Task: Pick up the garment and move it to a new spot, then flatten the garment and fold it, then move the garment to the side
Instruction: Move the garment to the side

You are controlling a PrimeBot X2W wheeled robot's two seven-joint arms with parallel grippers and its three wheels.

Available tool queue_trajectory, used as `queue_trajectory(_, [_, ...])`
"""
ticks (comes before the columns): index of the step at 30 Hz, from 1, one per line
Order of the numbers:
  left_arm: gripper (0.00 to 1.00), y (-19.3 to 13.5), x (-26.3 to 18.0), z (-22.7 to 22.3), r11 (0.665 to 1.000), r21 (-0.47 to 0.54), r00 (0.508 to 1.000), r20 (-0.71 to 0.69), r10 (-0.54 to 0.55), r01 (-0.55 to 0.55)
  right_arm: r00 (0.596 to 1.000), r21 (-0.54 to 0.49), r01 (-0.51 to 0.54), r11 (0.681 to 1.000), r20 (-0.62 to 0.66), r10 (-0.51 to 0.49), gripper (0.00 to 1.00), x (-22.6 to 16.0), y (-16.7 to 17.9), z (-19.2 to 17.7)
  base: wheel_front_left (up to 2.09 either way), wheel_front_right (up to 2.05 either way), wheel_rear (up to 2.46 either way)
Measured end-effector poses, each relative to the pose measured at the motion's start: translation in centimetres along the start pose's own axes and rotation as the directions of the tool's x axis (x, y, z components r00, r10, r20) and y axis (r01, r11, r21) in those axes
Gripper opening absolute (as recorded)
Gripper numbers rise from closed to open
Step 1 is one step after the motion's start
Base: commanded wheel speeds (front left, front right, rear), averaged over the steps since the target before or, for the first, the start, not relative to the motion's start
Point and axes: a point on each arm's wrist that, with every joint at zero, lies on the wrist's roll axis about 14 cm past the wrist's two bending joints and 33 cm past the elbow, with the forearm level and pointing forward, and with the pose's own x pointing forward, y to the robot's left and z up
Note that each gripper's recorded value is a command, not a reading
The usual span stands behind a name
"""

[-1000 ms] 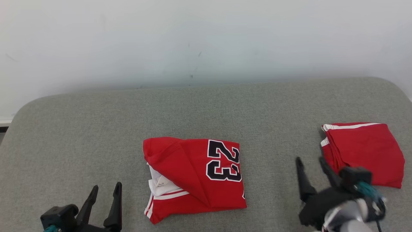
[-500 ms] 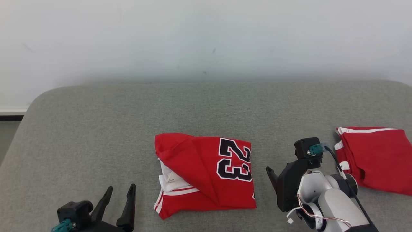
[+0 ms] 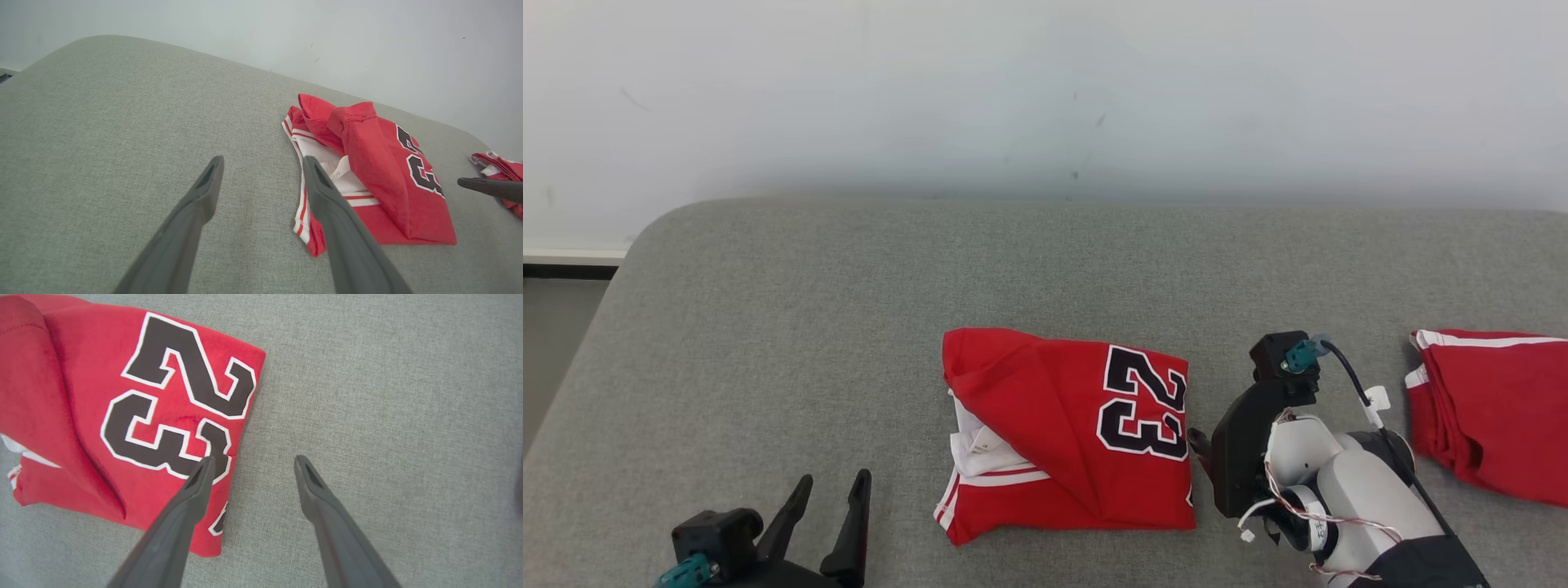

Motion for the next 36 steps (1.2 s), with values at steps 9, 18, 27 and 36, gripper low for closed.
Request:
queue_trajectory(9, [1.0,-0.3,0.2,-0.5,1.0,0.001,0.999,-0.029,-0.013,0.013,0.999,0.051,-0.018,0.999,-0.032,0.02,1.0,1.0,0.3,0.6,0.0,0.0,0.0])
queue_trajectory(18, [1.0,0.2,0.4,-0.1,1.0,0.0,1.0,-0.025,0.004,-0.004,0.993,0.045,-0.082,0.996,-0.086,0.086,1.0,2.3,2.7,-0.1,0.0,0.0,0.0])
queue_trajectory(27, [1.0,0.9,0.2,-0.6,1.0,-0.007,0.999,-0.041,0.026,-0.026,0.984,0.044,-0.072,0.996,-0.162,0.078,1.0,3.5,2.7,-1.9,0.0,0.0,0.0])
queue_trajectory(36, [1.0,0.9,0.3,-0.6,1.0,-0.007,0.999,-0.043,0.024,-0.024,0.988,0.082,-0.038,0.996,-0.147,0.05,1.0,3.7,1.4,-2.0,0.0,0.0,0.0])
